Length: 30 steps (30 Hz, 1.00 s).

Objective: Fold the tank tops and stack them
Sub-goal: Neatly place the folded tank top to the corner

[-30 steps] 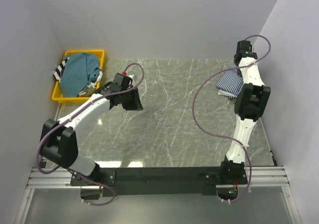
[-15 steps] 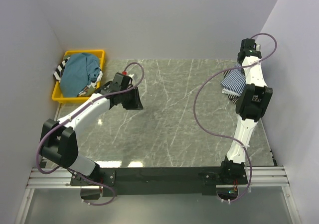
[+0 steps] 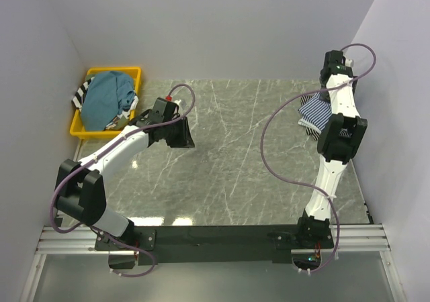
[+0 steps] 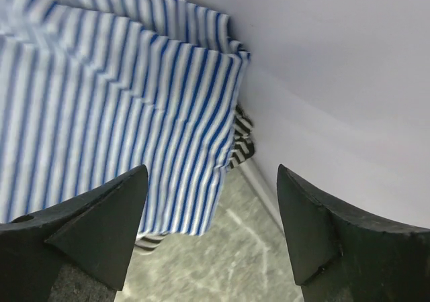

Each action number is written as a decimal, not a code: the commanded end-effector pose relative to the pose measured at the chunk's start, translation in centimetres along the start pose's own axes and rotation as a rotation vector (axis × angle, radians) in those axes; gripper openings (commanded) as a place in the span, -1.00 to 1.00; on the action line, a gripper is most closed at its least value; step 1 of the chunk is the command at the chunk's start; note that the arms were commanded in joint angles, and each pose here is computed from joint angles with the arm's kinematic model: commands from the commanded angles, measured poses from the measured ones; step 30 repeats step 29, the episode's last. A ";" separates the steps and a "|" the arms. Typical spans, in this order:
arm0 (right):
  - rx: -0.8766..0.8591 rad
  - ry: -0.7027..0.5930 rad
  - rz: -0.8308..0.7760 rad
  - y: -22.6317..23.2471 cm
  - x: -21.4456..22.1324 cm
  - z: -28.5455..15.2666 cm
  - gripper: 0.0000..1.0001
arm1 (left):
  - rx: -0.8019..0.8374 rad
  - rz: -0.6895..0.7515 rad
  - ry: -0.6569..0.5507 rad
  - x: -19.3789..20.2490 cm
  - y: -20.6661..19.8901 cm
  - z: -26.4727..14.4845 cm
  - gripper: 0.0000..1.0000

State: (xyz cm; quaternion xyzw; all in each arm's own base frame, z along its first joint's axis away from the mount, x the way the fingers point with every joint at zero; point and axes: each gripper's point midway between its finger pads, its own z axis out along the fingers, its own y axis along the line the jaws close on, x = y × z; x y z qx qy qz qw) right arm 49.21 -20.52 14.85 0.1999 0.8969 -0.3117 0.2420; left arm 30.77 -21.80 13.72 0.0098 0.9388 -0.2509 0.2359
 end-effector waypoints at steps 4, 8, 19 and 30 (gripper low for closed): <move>-0.162 -0.226 0.141 1.4 -5.6 -10.9 0.68 | 0.069 0.019 -0.089 -2.4 -2.0 -1.4 -0.30; -0.344 -0.257 0.168 5.4 -4.3 -16.2 0.71 | 0.078 0.013 -0.124 -3.0 -2.3 -2.0 -0.24; -1.038 -0.456 0.158 17.5 11.5 -36.6 0.87 | 0.097 0.018 -0.229 -3.6 -2.6 -4.5 -0.19; -1.147 -0.437 0.149 17.1 19.4 -37.2 0.91 | 0.107 0.008 -0.257 -2.4 -2.0 -5.2 -0.18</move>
